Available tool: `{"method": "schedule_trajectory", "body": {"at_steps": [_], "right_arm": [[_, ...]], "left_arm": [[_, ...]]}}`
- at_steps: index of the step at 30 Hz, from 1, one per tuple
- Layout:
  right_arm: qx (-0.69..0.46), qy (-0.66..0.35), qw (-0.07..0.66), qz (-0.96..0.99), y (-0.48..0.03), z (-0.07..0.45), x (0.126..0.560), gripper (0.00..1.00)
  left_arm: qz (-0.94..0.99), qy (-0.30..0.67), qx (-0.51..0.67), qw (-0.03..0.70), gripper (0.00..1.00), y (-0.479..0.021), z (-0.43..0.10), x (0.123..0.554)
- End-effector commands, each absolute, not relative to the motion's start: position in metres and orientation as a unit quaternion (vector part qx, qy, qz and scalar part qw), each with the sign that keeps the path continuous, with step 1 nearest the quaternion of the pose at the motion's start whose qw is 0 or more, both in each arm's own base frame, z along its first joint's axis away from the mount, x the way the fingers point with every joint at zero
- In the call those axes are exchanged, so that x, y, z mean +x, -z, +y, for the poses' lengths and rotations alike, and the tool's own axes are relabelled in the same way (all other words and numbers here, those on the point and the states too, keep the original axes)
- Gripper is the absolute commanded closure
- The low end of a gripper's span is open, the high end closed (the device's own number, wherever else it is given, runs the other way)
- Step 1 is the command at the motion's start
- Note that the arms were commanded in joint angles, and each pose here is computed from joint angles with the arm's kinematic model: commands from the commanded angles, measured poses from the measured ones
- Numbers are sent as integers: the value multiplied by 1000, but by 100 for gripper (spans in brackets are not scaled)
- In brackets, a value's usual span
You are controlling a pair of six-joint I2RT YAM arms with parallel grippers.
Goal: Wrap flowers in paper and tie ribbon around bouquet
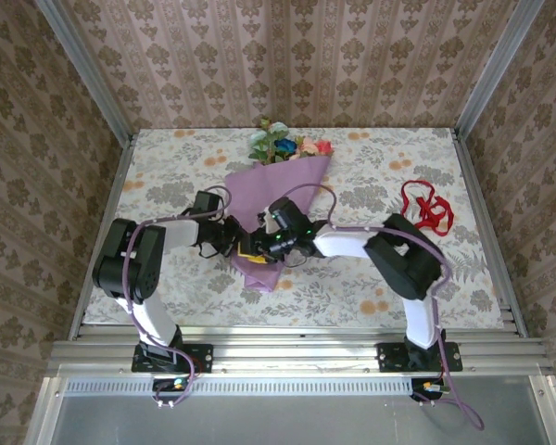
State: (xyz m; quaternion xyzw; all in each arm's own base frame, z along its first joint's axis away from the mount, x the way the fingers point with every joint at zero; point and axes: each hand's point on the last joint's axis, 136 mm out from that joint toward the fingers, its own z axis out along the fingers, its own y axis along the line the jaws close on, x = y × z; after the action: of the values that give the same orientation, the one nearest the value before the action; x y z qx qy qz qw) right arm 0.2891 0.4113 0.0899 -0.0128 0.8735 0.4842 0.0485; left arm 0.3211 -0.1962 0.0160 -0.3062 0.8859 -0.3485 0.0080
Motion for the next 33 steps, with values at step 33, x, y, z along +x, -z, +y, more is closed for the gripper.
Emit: {"method": "schedule_trajectory", "body": {"at_steps": [33], "right_arm": [[106,-436,78,890,-23,332,305,63]], "left_arm": [[908,208,-361,-44,100,48,-146,246]]}}
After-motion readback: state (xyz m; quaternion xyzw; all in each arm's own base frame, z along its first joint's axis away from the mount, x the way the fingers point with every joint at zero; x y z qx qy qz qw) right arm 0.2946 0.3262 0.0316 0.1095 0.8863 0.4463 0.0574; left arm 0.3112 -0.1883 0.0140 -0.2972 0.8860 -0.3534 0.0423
